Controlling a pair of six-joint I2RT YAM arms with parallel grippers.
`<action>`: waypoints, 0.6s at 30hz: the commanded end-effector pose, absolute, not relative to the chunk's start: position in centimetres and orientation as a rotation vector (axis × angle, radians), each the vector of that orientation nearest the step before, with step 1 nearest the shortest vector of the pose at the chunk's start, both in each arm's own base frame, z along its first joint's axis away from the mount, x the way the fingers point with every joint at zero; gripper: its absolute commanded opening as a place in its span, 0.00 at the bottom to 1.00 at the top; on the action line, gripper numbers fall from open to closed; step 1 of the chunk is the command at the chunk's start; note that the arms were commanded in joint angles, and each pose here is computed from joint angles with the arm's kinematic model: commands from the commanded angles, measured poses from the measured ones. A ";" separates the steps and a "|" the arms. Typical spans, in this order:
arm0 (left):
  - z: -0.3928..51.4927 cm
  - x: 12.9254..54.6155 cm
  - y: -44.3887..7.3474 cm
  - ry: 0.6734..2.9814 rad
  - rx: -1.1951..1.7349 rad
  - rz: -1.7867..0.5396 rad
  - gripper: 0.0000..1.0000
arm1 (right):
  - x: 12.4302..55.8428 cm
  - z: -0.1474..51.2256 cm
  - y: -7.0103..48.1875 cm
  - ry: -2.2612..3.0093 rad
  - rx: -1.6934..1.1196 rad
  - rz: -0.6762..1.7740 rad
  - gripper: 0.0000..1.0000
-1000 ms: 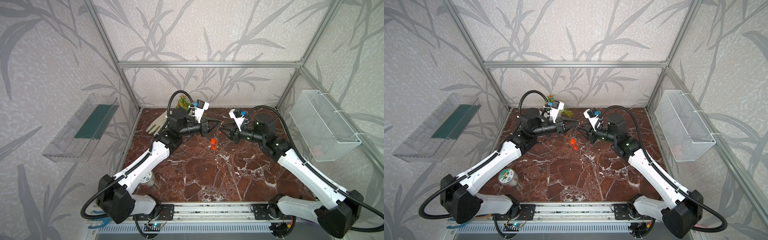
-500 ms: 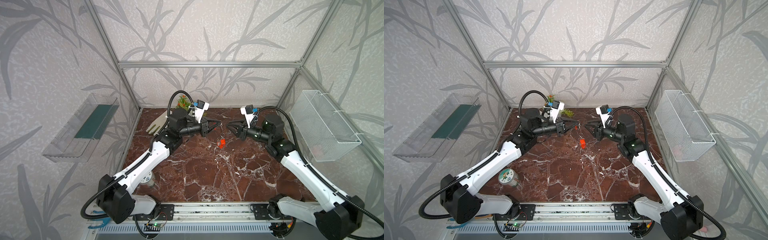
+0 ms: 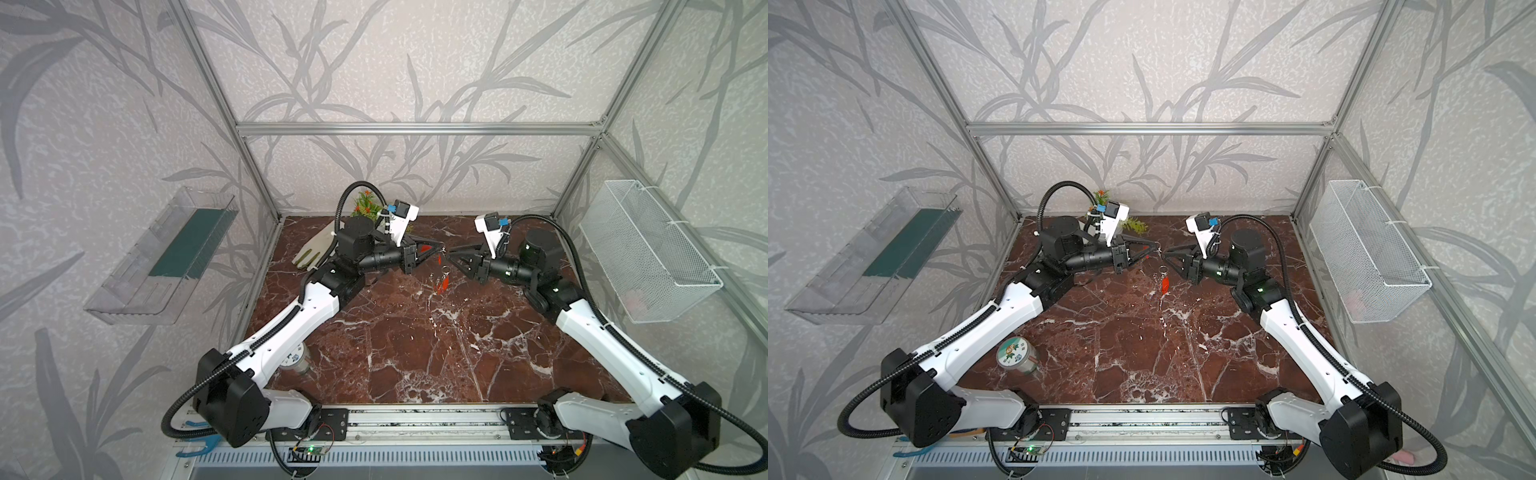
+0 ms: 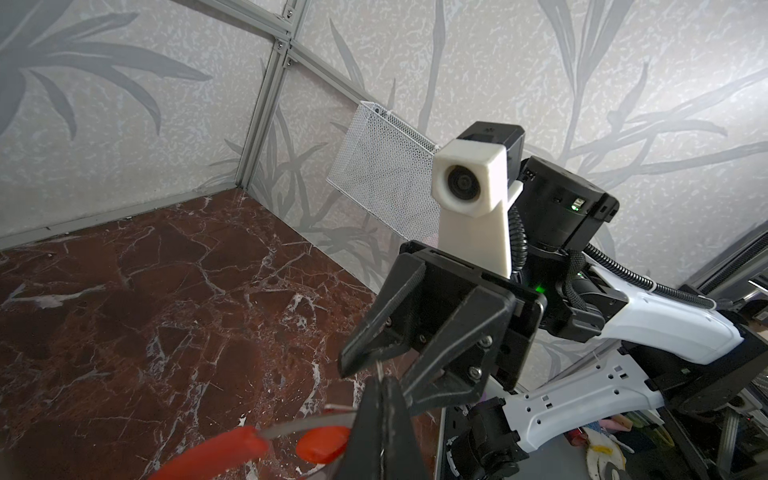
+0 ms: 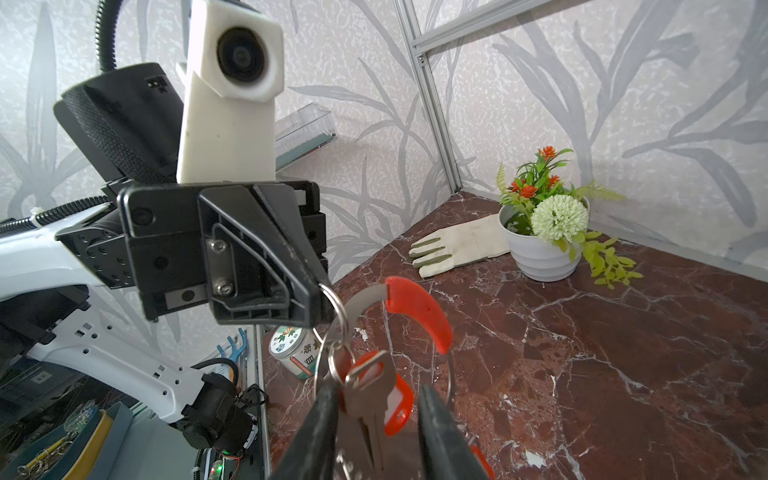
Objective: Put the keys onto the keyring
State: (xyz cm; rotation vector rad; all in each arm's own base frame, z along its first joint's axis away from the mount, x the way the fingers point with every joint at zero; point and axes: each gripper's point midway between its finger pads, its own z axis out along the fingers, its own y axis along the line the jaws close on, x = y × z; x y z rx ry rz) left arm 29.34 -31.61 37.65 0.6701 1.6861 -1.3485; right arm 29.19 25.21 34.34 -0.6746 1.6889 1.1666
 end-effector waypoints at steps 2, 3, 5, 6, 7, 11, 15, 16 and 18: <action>40.9 28.5 -31.4 1.583 0.698 -1.370 0.00 | 28.9 34.9 25.4 1.661 -0.689 1.175 0.34; 40.9 28.5 -31.4 1.583 0.698 -1.370 0.00 | 28.9 34.7 25.4 1.669 -0.688 1.180 0.34; 41.0 28.5 -31.4 1.581 0.699 -1.367 0.00 | 29.1 34.6 25.4 1.680 -0.676 1.173 0.35; 40.9 28.4 -31.4 1.582 0.700 -1.369 0.00 | 29.2 34.5 25.3 1.680 -0.670 1.164 0.35; 41.0 28.4 -31.4 1.580 0.701 -1.369 0.00 | 29.1 34.6 25.2 1.674 -0.670 1.156 0.35; 41.0 28.4 -31.4 1.580 0.705 -1.373 0.00 | 28.7 34.5 25.6 1.677 -0.700 1.194 0.36; 41.2 28.3 -31.5 1.577 0.709 -1.386 0.00 | 28.3 34.3 26.3 1.671 -0.736 1.238 0.41; 41.2 28.3 -31.6 1.575 0.710 -1.389 0.00 | 28.2 34.2 26.4 1.667 -0.742 1.238 0.41; 41.3 28.3 -31.6 1.573 0.711 -1.394 0.00 | 28.3 34.2 26.6 1.662 -0.749 1.242 0.42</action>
